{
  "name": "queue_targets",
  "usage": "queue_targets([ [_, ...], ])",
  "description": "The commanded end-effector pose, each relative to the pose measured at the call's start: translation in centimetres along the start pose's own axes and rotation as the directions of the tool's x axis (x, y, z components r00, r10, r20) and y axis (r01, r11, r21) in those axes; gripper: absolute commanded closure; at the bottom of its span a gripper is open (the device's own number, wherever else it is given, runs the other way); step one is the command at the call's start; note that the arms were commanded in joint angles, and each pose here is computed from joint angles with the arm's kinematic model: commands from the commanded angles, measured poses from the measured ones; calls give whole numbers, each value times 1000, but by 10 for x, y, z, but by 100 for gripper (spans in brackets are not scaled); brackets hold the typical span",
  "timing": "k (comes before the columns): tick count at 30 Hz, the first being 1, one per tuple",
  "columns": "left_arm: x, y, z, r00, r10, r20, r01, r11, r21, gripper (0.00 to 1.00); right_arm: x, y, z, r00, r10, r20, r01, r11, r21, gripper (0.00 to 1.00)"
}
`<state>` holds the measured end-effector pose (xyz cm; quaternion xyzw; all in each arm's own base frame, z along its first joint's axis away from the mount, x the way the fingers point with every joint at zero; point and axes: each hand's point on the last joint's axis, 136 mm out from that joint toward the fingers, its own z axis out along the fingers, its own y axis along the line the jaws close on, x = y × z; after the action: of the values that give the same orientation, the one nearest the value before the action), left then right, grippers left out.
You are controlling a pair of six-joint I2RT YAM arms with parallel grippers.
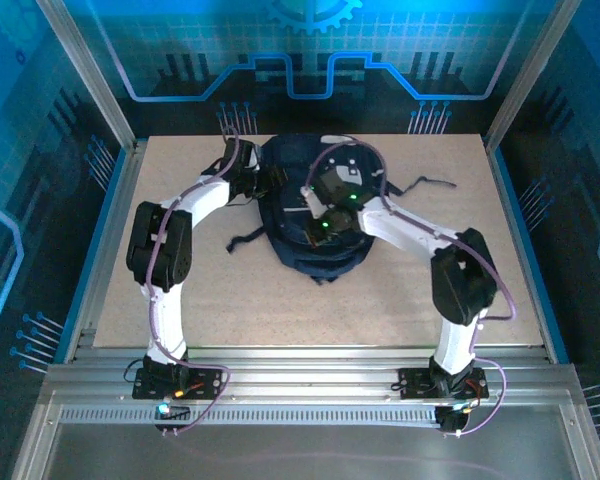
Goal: Pack the student bag
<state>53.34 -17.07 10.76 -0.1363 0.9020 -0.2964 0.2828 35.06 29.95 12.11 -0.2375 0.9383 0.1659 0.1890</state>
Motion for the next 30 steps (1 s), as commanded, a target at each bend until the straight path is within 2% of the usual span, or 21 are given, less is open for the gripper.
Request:
queue_targets([
  [1,-18,-9,-23,996,54,77,-53,998,-18,16,-35,33,-2,998,-33,54,39,993,-115,100],
  [3,-18,-4,-39,994,42,97,-40,999,-27,12,-50,37,3,997,-36,74,45,991,-123,100],
  [7,-12,2,-74,989,8,147,-5,1000,-26,15,-64,39,14,996,-34,86,45,991,-127,100],
  [11,3,-4,-92,986,-67,155,63,997,33,16,-65,44,22,996,-7,87,21,987,-160,100],
  [18,36,11,-84,976,-182,121,176,983,62,20,-65,54,18,993,12,120,11,981,-193,100],
  [23,54,4,-68,983,-174,65,170,984,58,24,-67,57,16,991,14,130,12,980,-196,100],
  [25,61,3,-60,985,-169,43,167,984,55,33,-67,60,16,991,16,134,11,980,-201,100],
  [26,63,2,-56,985,-171,32,169,984,57,41,-66,61,17,991,15,133,12,979,-203,100],
  [28,66,-1,-47,986,-169,7,168,983,73,68,-64,61,17,992,14,129,13,979,-205,100],
  [30,66,-3,-44,987,-162,1,162,984,75,100,-57,58,19,994,14,111,7,982,-191,100],
])
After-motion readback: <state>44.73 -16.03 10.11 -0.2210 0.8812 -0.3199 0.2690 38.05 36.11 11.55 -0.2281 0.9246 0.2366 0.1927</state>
